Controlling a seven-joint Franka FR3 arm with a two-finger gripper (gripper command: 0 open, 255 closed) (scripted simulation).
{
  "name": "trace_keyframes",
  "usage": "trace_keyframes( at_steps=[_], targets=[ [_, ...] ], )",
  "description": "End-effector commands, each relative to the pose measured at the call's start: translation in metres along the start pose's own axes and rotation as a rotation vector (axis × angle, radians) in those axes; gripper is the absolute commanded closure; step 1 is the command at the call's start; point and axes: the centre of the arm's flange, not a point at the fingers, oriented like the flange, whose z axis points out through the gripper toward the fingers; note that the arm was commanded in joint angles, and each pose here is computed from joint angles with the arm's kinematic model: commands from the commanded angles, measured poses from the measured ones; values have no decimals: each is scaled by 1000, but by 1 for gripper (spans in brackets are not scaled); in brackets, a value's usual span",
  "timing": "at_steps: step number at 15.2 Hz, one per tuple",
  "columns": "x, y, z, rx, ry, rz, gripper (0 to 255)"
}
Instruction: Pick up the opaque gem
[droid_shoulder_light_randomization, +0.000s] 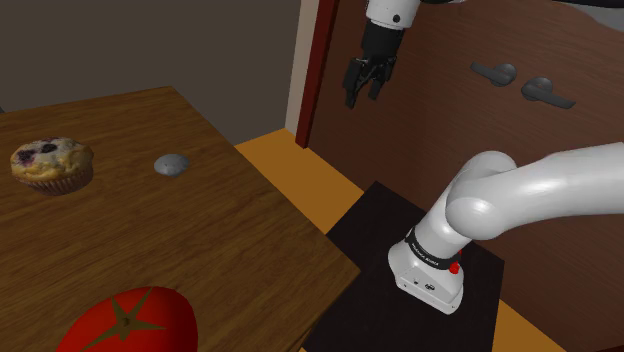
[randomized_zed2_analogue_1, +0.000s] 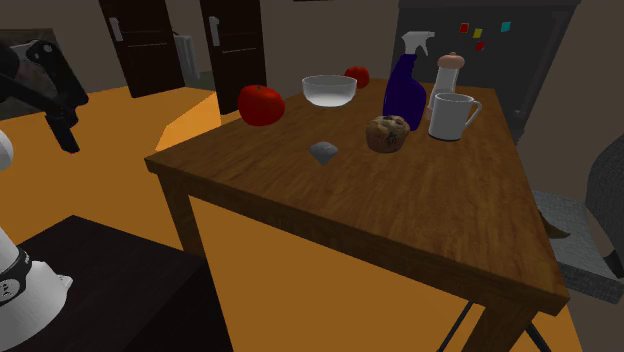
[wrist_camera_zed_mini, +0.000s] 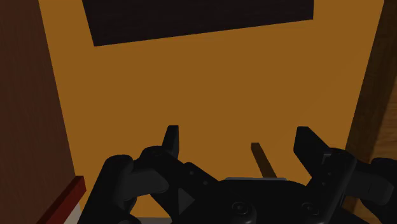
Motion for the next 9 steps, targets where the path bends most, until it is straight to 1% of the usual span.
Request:
trace_keyframes(
  at_steps=[1, 9],
  targets=[
    [0, 0, 0, 0, 0, 0, 0],
    [33, -98, 23, -3, 6, 2, 0]
  ],
)
